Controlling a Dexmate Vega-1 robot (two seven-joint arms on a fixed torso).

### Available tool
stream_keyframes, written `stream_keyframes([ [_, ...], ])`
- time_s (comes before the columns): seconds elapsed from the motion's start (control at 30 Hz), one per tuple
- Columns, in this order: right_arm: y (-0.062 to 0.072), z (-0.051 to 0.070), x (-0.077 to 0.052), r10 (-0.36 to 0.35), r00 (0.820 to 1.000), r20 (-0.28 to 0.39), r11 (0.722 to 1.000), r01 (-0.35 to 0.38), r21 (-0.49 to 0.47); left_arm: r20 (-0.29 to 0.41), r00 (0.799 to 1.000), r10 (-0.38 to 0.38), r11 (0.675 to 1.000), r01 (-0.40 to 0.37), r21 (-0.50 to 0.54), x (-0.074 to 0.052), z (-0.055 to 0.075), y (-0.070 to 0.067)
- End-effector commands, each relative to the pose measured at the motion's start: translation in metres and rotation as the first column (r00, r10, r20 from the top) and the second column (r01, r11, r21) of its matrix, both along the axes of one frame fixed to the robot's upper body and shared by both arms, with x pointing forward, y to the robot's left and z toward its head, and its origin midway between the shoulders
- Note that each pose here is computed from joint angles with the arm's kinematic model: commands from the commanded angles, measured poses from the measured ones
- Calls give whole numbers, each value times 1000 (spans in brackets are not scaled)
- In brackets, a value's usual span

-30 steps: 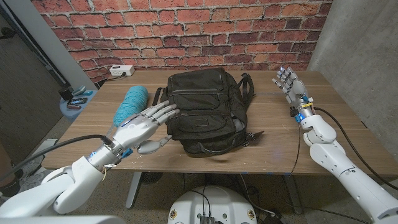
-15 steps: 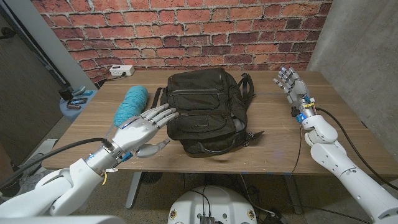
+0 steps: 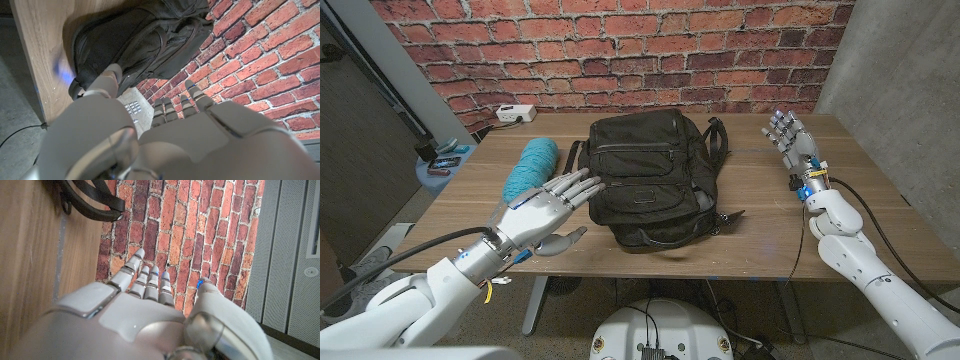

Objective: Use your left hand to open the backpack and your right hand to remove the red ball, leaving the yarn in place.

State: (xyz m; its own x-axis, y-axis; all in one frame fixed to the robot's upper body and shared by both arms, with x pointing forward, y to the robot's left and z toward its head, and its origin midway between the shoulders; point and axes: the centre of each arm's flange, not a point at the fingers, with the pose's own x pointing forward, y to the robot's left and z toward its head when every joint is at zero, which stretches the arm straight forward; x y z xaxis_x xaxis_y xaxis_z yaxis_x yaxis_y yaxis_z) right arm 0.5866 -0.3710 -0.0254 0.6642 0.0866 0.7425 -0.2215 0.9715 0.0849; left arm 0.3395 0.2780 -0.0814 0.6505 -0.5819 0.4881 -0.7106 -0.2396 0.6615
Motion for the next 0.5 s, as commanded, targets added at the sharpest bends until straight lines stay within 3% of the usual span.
stream_keyframes([
  [0.03, -3, -8, 1, 2, 1000, 4, 999, -2, 33, 70, 996, 53, 997, -56, 43, -2, 0, 2],
  [0.5, -10, -14, 3, 3, 1000, 8, 998, -4, 58, 170, 983, 71, 997, -74, 10, 6, -10, 5],
])
